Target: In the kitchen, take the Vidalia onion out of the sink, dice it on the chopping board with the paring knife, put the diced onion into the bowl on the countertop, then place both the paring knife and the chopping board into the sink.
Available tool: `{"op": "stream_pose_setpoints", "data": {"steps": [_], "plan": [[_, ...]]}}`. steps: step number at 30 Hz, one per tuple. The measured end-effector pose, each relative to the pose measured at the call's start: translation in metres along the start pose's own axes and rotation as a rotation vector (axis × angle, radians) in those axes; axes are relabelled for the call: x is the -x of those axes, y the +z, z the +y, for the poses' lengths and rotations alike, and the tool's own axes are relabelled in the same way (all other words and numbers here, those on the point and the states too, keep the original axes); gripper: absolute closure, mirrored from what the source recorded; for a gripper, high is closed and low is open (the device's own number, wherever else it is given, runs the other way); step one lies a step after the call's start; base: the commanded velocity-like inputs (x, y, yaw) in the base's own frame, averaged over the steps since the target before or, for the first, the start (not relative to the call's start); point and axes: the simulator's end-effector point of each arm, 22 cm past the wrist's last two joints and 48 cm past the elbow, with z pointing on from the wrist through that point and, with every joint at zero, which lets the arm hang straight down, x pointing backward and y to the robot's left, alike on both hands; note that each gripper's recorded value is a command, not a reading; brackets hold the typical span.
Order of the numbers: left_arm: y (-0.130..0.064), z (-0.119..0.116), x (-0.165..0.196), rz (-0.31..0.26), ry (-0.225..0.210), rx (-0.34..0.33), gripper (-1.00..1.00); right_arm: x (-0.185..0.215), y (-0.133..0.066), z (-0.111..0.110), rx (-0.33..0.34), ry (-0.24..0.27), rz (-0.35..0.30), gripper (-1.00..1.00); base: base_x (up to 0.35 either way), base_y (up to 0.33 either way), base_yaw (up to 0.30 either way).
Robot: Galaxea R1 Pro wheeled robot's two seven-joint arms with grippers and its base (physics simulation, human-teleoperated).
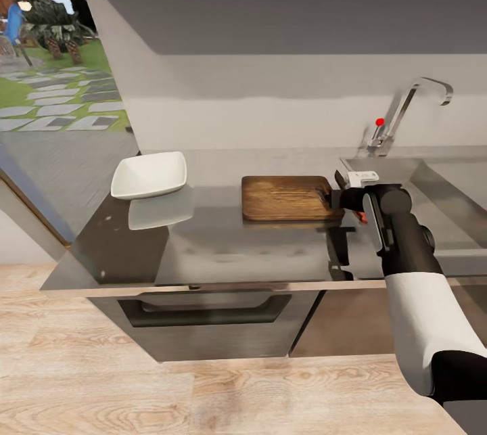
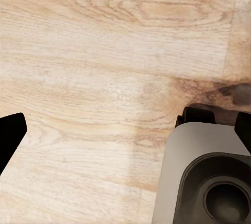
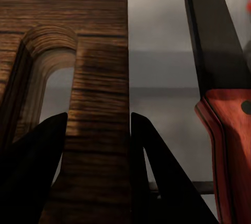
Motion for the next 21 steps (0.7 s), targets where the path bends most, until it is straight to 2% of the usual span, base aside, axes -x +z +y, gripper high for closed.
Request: {"op": "stream_pose_setpoints", "data": {"steps": [10, 11, 21], "plan": [[0.0000, 0.0000, 0.0000, 0.000, 0.000, 0.000, -1.00, 0.0000, 0.0001, 0.0005, 0.000, 0.001, 0.000, 1.00, 0.000, 0.000, 0.000], [0.0000, 0.0000, 0.0000, 0.000, 0.000, 0.000, -1.00, 0.0000, 0.0001, 0.0007, 0.000, 0.001, 0.000, -1.00, 0.000, 0.000, 0.000], [0.0000, -0.0001, 0.0000, 0.000, 0.000, 0.000, -1.00, 0.0001, 0.0006, 0.0091, 0.014, 0.003, 0.000, -1.00, 0.000, 0.000, 0.000]]}}
